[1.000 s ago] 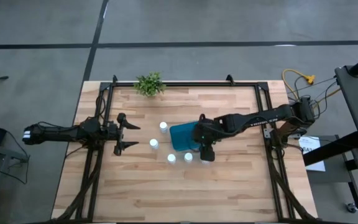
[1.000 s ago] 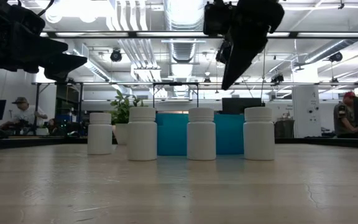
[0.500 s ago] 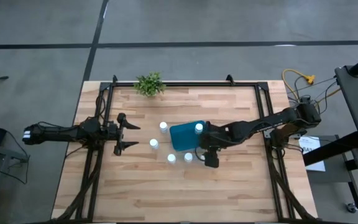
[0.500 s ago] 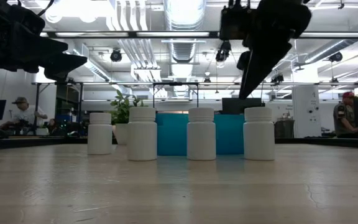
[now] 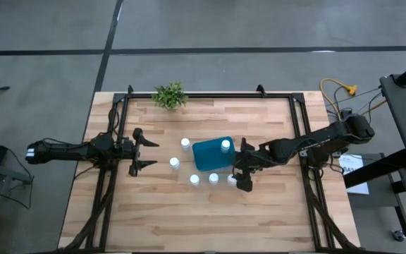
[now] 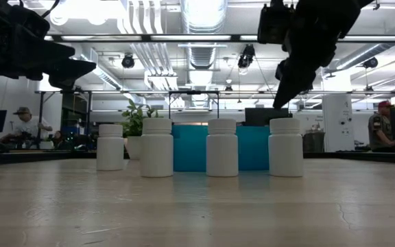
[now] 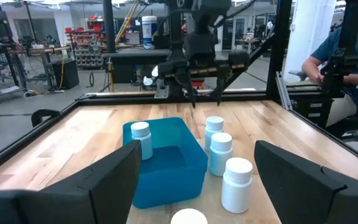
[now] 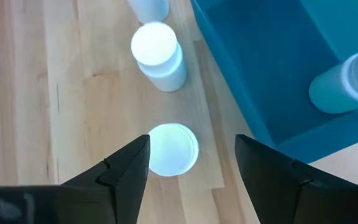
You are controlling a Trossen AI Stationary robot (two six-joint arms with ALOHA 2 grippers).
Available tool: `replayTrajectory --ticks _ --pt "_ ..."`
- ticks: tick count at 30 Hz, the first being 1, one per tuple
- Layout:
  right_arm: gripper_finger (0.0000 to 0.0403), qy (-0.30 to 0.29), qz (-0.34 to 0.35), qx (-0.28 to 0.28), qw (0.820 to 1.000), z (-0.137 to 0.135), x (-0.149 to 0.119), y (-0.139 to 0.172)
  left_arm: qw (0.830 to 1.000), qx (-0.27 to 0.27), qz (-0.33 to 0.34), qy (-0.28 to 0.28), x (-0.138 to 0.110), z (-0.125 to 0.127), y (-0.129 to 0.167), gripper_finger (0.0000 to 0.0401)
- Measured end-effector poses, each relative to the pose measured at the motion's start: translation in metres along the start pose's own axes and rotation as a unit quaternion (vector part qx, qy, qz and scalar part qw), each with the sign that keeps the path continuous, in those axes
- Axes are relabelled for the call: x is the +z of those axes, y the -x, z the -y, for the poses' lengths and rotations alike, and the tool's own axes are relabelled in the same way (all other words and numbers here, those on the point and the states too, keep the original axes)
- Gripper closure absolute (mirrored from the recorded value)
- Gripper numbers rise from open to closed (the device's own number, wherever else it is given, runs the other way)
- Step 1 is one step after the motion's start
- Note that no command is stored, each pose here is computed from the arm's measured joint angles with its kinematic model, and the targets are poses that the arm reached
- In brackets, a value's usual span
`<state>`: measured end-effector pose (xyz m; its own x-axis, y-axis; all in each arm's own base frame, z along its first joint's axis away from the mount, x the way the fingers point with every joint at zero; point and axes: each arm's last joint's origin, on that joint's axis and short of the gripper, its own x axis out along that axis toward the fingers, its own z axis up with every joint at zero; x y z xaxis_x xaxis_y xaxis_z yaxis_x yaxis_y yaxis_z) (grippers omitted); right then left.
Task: Pick and place pill bottles into a basket
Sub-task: Put the white medicine bottle into the blue bin
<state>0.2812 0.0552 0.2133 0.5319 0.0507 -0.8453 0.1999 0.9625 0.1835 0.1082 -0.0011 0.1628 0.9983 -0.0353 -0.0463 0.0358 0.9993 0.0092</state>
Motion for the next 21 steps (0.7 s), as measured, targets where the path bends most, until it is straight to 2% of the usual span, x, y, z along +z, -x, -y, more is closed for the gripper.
replayTrajectory --ticks 21 --pt "0.0177 0.001 -0.005 -0.005 1.0 0.0011 -0.0033 -0.0039 1.0 0.0 0.0 0.0 -0.0001 0.0 0.0 0.0106"
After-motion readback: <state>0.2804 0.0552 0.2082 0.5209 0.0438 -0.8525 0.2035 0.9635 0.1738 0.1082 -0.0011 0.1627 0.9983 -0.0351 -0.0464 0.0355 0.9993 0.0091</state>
